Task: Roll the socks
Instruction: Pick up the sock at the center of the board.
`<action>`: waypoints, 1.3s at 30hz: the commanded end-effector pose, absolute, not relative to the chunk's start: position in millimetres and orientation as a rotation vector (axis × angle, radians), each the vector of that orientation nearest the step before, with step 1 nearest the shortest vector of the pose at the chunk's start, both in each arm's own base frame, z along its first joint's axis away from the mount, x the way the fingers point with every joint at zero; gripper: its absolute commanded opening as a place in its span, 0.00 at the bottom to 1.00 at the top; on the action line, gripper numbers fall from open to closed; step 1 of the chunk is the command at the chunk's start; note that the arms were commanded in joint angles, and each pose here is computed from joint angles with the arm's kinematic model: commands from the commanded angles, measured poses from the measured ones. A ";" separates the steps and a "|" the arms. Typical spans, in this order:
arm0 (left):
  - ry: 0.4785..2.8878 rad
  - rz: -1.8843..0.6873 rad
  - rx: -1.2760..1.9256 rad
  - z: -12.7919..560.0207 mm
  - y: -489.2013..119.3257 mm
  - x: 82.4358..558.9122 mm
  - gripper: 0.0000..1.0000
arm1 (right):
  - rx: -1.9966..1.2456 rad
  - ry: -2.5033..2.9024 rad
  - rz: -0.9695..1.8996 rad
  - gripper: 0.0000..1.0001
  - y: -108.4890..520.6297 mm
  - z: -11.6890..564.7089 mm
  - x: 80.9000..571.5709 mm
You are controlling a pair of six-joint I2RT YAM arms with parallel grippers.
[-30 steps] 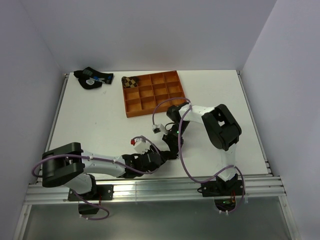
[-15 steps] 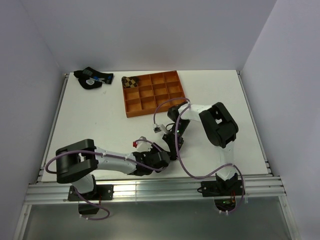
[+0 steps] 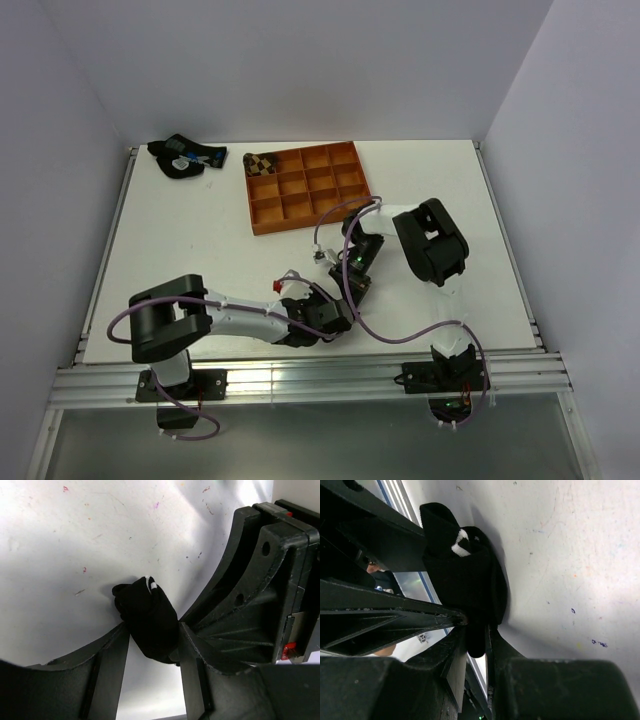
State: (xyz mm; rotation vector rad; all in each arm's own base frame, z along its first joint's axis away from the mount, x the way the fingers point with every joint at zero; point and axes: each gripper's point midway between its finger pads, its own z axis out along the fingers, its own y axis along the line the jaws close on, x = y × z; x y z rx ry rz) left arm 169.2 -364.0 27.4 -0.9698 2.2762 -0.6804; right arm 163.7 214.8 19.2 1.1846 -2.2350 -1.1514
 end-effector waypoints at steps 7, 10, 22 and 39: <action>2.334 -0.289 -0.978 -31.6 -310.7 158.9 0.46 | 1.207 -2.193 -1.097 0.17 203.0 4.6 161.7; 2.345 -0.271 -0.979 -36.9 -307.7 158.8 0.43 | 1.200 -2.191 -1.092 0.17 200.5 3.0 160.8; 2.416 -0.216 -0.914 -61.6 -304.0 160.9 0.05 | 1.204 -2.172 -1.100 0.23 194.7 7.2 154.2; 2.471 -0.406 -0.778 -50.4 -300.2 165.6 0.00 | 1.220 -2.892 -0.993 0.62 153.8 108.0 261.7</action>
